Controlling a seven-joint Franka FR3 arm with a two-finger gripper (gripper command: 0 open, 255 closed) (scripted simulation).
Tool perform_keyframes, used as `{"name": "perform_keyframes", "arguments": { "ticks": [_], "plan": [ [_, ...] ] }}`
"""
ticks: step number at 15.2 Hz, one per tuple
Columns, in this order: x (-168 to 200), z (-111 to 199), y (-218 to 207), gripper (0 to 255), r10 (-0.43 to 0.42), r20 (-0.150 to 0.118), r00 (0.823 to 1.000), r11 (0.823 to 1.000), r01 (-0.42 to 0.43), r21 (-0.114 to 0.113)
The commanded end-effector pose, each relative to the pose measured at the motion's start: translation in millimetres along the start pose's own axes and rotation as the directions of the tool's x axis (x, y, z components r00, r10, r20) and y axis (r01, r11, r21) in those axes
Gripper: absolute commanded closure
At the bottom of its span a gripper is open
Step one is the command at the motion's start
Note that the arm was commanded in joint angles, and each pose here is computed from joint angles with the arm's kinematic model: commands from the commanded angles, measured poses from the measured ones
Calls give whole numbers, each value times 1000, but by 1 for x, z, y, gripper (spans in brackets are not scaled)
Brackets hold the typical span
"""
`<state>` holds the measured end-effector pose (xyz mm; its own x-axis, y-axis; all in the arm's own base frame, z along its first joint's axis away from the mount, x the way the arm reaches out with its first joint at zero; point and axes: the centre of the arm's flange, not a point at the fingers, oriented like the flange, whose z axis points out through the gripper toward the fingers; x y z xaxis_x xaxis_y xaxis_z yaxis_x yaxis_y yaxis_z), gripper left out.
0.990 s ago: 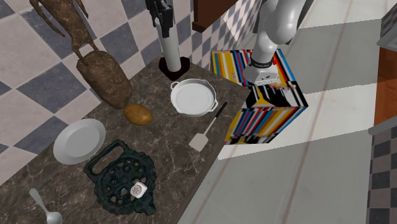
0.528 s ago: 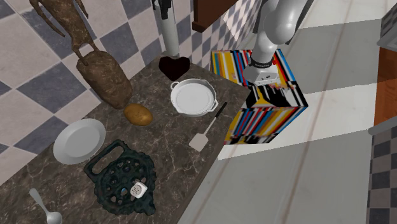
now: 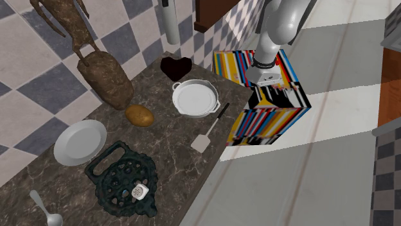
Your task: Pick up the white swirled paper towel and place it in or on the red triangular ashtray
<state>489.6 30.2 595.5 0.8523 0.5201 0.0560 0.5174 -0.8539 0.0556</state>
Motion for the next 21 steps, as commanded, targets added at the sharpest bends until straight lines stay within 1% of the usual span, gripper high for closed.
{"name": "perform_keyframes", "arguments": {
  "ticks": [1,21],
  "plan": [
    [-2,11,0,255,-1,0,1000,1000,1,0],
    [-8,116,-5,255,-1,0,1000,1000,1,0]
  ]
}}
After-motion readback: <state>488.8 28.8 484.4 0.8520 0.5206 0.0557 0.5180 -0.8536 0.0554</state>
